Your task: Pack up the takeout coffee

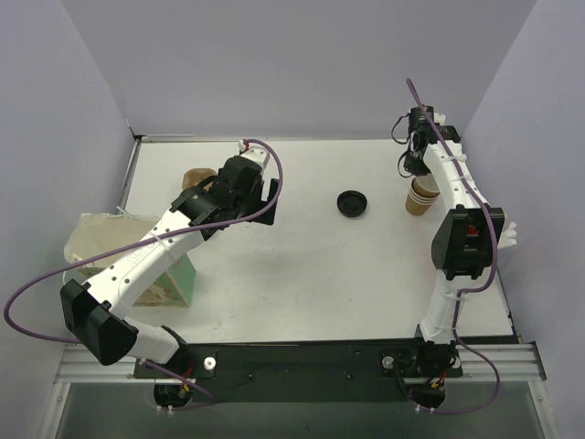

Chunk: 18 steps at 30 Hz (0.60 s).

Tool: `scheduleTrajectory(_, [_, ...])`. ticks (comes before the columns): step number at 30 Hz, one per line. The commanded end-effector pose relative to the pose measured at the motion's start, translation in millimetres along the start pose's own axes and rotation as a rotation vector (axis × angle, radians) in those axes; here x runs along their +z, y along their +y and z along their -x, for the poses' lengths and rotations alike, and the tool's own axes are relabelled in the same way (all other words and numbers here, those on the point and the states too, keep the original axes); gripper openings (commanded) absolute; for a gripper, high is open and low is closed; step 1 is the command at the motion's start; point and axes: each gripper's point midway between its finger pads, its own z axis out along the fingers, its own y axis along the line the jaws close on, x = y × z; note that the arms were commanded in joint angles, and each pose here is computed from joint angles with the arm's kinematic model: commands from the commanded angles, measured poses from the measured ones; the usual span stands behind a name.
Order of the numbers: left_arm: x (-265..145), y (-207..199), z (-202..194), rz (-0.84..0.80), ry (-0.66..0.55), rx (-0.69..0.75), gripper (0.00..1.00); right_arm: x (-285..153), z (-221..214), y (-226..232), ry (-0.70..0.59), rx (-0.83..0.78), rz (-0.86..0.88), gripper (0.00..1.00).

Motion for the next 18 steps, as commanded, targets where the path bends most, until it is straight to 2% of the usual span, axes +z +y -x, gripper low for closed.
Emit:
scheduleTrajectory(1, [-5.6,-2.7,12.4,-0.018,-0.029,-0.011,0.97,-36.4,19.5,-14.9,-0.060,-0.018,-0.032,0.00])
scheduleTrajectory(6, [-7.2,-2.2,13.7,-0.019,-0.036,-0.012,0.98,-49.2,24.6,-18.2,-0.083,-0.047,-0.069,0.00])
scheduleTrajectory(18, [-9.8,-0.5,17.5,-0.013,-0.047,-0.014,0.98,-130.3,62.9,-26.9,-0.236,-0.056,-0.064,0.00])
